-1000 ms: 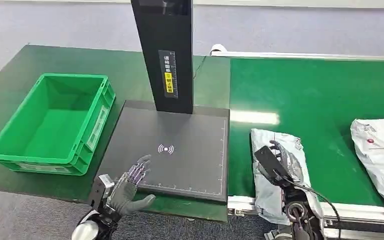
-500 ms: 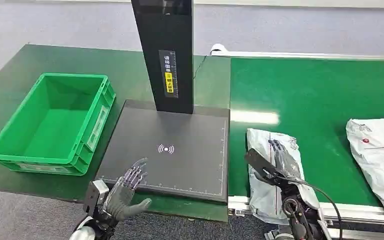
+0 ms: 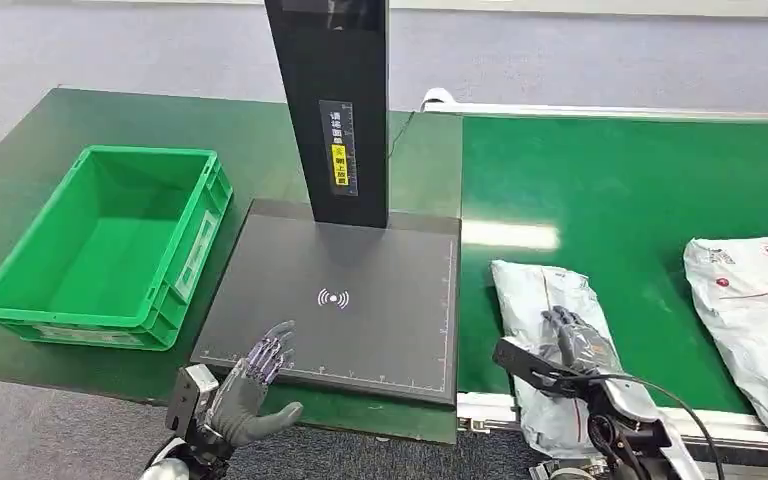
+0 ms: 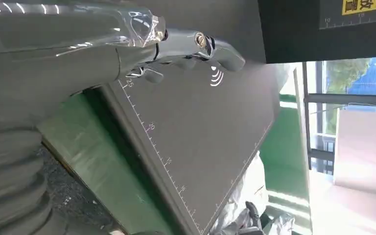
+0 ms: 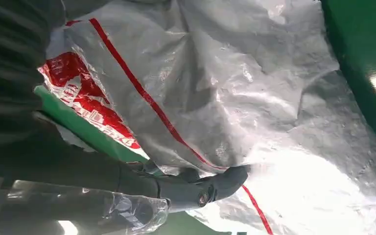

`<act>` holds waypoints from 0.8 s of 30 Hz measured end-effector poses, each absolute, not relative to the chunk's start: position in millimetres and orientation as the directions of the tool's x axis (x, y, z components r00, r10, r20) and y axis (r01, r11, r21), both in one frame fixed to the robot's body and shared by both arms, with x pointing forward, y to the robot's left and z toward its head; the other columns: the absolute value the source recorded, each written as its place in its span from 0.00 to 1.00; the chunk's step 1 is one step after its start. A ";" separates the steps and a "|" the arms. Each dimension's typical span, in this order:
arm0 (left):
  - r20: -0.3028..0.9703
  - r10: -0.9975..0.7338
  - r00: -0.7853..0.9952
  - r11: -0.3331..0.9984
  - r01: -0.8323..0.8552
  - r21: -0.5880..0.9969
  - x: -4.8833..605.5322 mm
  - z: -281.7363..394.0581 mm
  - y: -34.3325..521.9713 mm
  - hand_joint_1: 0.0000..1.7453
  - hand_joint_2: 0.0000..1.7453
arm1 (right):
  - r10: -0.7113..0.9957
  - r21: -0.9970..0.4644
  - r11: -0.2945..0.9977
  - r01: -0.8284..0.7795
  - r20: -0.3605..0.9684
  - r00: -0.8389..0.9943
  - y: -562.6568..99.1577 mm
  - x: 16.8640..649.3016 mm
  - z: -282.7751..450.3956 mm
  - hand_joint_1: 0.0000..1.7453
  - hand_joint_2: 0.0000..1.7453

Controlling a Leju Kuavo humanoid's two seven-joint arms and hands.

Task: Moved the parcel from conveyor to table for the left to box.

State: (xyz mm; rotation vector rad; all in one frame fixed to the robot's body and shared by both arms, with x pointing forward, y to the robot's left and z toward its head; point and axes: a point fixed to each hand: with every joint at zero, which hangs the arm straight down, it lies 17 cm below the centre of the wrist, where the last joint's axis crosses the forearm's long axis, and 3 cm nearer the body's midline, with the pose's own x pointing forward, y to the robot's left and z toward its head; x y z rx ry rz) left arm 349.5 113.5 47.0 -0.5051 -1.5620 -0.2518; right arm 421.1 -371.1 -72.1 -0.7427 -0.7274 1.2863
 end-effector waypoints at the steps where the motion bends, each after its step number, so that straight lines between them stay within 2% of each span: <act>1: 0.987 0.161 0.011 0.874 0.463 -0.147 349.5 47.0 113.5 0.00 1.00 | 0.990 -0.812 0.116 -0.571 0.048 0.133 -372.4 419.2 -73.8 0.00 1.00; 5: 0.987 0.158 0.012 0.874 0.464 -0.145 349.7 46.8 113.2 0.00 1.00 | 0.995 -0.759 0.027 -0.650 -0.044 0.092 -387.1 400.8 -83.6 0.00 1.00; 6: 0.988 0.156 0.012 0.874 0.465 -0.143 350.4 47.0 113.0 0.00 1.00 | 0.995 -0.744 0.010 -0.668 -0.056 0.077 -391.9 395.7 -86.1 0.05 1.00; 7: 0.988 0.152 0.013 0.874 0.466 -0.140 352.4 47.4 112.5 0.00 1.00 | 0.996 -0.734 -0.008 -0.679 -0.068 0.061 -397.1 392.1 -87.5 1.00 1.00; 13: 0.989 0.148 0.010 0.876 0.463 -0.136 356.4 48.4 112.5 0.00 1.00 | 0.997 -0.710 -0.045 -0.703 -0.073 0.010 -414.5 380.8 -88.9 1.00 1.00; 24: 0.989 0.148 0.020 0.878 0.458 -0.141 354.3 45.4 113.3 0.00 1.00 | 0.993 -0.746 -0.063 -0.663 -0.114 0.035 -429.2 381.0 -83.7 1.00 1.00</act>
